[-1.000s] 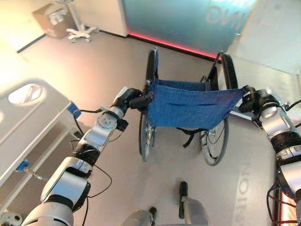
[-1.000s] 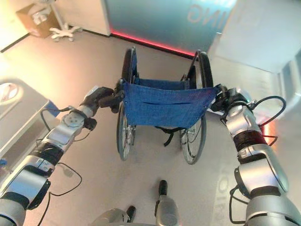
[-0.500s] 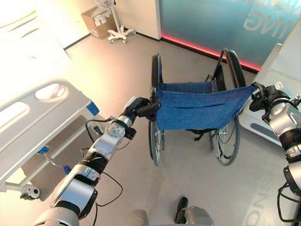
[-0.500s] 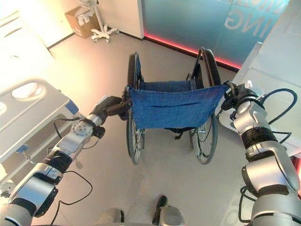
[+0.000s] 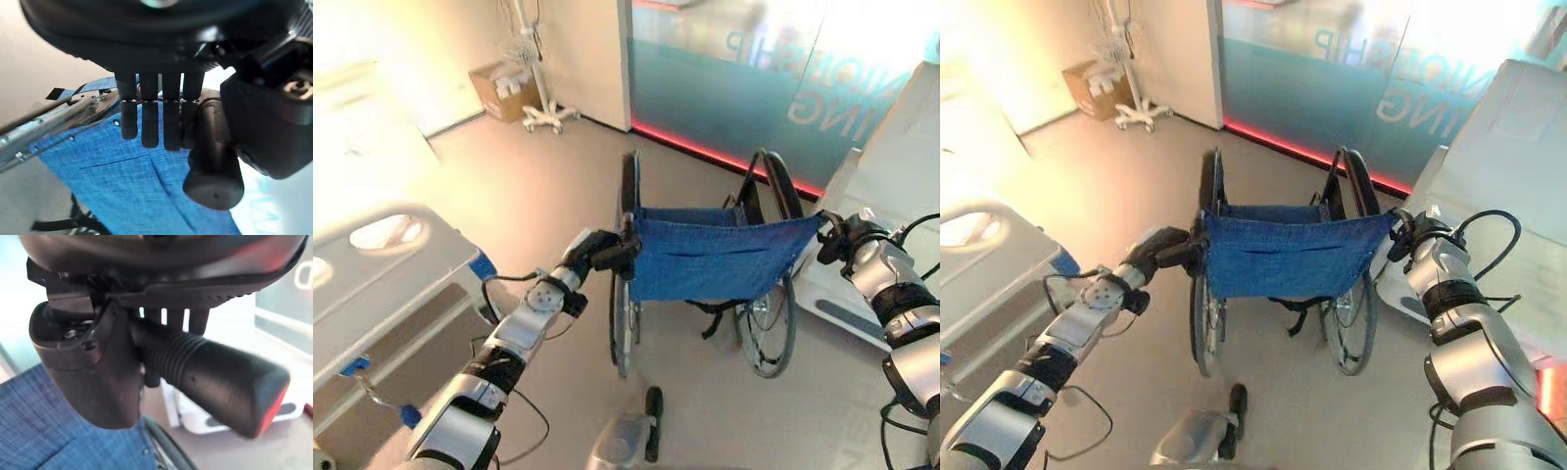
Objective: Push the wheelchair next to the bed
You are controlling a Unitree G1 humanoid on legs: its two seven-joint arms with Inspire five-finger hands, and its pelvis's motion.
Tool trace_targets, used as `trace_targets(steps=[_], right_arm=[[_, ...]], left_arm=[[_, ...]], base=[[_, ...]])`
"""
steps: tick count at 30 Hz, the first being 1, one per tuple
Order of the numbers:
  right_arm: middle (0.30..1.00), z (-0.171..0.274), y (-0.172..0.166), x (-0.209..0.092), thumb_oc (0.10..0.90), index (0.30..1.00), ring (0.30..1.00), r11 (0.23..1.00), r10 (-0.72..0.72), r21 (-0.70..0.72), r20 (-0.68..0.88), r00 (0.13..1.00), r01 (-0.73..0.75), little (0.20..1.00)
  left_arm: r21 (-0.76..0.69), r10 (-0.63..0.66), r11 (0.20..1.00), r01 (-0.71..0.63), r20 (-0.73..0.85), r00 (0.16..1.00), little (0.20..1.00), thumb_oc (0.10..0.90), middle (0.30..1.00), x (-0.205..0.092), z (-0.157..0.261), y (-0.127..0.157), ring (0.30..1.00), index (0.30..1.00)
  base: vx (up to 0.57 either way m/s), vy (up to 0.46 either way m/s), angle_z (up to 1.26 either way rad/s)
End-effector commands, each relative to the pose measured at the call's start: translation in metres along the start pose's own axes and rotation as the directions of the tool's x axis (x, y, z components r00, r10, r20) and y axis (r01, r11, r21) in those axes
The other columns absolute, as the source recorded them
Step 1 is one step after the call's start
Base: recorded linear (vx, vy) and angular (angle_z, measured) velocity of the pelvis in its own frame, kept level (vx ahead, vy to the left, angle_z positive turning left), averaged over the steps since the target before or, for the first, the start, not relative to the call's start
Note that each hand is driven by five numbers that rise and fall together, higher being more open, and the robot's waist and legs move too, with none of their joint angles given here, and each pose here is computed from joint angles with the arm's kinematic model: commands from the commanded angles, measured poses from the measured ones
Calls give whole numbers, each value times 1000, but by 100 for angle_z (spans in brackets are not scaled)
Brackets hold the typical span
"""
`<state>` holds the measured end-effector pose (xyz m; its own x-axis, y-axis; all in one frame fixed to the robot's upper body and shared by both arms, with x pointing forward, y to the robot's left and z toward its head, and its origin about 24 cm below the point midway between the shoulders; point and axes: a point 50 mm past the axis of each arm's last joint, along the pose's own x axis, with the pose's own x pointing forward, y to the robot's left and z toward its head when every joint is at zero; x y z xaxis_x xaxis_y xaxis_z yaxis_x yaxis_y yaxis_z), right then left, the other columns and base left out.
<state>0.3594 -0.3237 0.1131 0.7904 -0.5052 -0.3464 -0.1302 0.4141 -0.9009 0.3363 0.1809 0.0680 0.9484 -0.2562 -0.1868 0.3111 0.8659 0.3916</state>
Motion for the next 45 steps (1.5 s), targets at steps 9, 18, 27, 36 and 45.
trace_targets(steps=[9,18,27,36,45], right_arm=[[300,89,-9,-29,400,300,300,996,-46,-40,492,869,75,300],[300,82,-12,-27,400,300,300,994,-69,-42,480,874,101,300],[300,96,-38,-39,400,300,300,986,-145,3,499,854,166,300],[300,87,-48,-42,400,300,300,986,-161,40,483,861,162,300],[300,89,-64,-46,400,300,300,984,-165,22,493,854,177,300]], left_arm=[[185,201,965,-187,-61,978,300,400,300,-14,-10,52,300,300],[214,181,963,-165,-57,982,300,400,300,-12,-10,51,300,300],[238,184,955,-177,-8,983,300,400,300,2,26,72,300,300],[268,194,943,-196,35,980,300,400,300,3,44,83,300,300],[156,196,967,-202,55,979,300,400,300,13,43,56,300,300]], base=[[233,87,11],[199,9,14],[135,-264,87],[189,-464,73],[112,-294,49]])
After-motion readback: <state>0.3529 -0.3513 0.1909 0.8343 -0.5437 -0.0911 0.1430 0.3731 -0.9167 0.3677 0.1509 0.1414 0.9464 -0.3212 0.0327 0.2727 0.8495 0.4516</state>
